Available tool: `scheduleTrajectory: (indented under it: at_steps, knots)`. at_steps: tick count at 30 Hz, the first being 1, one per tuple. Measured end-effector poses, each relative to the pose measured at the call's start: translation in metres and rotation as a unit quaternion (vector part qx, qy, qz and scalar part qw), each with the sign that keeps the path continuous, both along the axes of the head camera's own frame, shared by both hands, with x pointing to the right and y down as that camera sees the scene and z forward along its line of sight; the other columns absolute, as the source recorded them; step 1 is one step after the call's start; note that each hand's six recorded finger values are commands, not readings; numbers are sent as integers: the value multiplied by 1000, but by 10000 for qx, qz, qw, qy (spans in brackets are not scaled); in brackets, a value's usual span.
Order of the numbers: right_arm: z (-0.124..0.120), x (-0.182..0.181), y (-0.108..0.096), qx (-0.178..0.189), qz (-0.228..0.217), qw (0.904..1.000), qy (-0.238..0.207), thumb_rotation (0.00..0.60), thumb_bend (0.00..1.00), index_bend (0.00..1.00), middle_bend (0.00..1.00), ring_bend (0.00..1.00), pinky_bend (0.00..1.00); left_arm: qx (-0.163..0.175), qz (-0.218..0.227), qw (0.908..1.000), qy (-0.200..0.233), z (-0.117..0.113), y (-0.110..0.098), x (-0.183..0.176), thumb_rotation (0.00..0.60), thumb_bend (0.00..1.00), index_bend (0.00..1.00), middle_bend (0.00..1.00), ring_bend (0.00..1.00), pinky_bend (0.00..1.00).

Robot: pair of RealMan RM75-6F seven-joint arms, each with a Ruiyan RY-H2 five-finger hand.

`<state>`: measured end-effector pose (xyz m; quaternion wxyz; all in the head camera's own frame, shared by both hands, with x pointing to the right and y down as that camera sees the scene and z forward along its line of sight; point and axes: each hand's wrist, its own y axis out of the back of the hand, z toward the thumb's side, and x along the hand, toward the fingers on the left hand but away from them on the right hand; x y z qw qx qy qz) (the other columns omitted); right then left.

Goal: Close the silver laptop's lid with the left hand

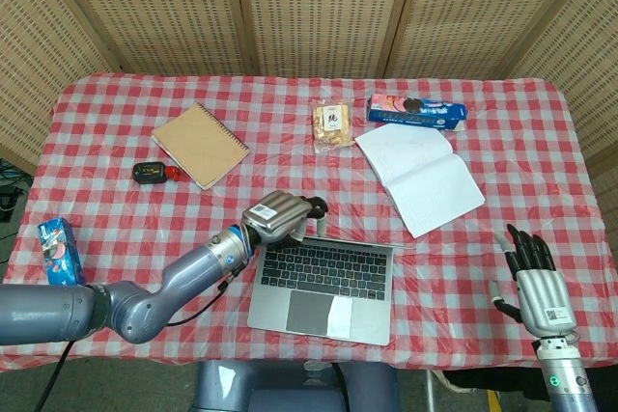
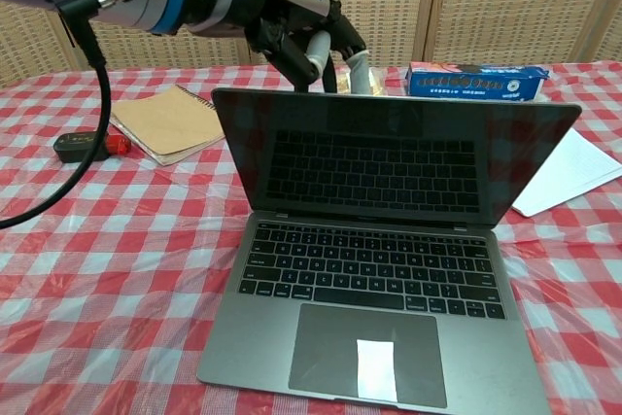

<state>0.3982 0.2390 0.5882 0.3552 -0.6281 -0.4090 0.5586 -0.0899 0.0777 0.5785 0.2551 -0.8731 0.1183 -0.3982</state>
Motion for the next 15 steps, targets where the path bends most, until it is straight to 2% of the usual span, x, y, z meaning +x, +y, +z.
scheduleTrajectory:
  at_steps: [5, 15]
  knots:
    - [0, -3, 2, -27, -40, 10000, -8, 600, 662, 0, 0, 0, 0, -142, 44, 9999, -14, -2, 10, -9, 600, 1000, 449, 220, 293, 369]
    - [1, -8, 5, -57, -105, 9999, -21, 600, 665, 0, 0, 0, 0, -383, 434, 9983, -52, -4, 43, -23, 600, 1000, 449, 221, 293, 369]
